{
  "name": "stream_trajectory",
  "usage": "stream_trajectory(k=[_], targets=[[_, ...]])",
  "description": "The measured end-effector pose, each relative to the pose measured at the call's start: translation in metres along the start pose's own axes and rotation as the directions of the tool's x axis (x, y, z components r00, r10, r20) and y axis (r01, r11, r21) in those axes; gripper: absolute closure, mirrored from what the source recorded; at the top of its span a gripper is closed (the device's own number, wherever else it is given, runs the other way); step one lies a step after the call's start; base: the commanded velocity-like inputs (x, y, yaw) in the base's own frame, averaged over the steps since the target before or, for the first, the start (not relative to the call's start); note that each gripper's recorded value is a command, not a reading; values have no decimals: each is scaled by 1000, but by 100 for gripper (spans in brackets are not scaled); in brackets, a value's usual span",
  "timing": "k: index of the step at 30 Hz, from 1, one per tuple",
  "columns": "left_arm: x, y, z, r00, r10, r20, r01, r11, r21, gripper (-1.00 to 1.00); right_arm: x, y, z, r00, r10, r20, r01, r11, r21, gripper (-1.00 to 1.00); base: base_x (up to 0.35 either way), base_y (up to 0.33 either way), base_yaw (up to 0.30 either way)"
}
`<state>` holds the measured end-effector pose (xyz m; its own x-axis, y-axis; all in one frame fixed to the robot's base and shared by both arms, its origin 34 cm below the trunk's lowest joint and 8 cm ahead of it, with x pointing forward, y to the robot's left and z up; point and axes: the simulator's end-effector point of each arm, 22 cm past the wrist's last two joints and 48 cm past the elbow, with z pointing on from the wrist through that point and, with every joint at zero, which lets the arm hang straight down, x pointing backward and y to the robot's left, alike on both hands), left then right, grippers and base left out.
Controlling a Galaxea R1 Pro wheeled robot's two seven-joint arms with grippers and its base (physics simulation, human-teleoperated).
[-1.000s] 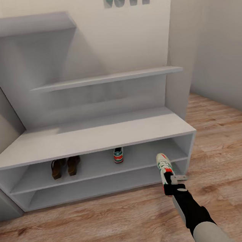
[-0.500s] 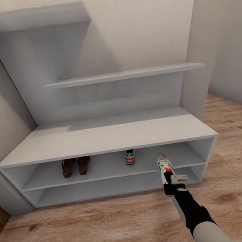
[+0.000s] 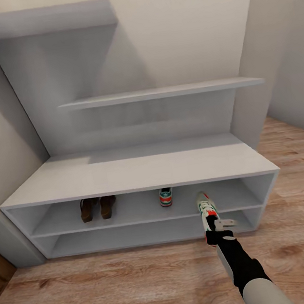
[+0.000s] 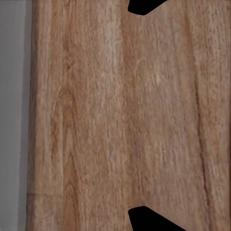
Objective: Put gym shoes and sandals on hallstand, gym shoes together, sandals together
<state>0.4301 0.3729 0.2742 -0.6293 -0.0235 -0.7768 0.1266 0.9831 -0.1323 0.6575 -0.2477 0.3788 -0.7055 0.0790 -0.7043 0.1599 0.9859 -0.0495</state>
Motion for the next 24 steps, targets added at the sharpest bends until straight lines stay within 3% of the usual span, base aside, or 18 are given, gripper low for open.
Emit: stream_trajectory(k=[12,18,24], targets=[[6,0,0,1000,-3,-14,3,1000,0,-100,6,-1,4,1000,-1,-11,1,1000,2,100,113,0,154],[7,0,0,1000,-4,-17,4,1000,0,-100,6,-1,4,1000,0,-11,0,1000,5,100,7,0,38],[7,0,0,1000,-4,-17,4,1000,-1,-100,5,-2,4,1000,-1,-8,1,1000,6,100,180,0,2]])
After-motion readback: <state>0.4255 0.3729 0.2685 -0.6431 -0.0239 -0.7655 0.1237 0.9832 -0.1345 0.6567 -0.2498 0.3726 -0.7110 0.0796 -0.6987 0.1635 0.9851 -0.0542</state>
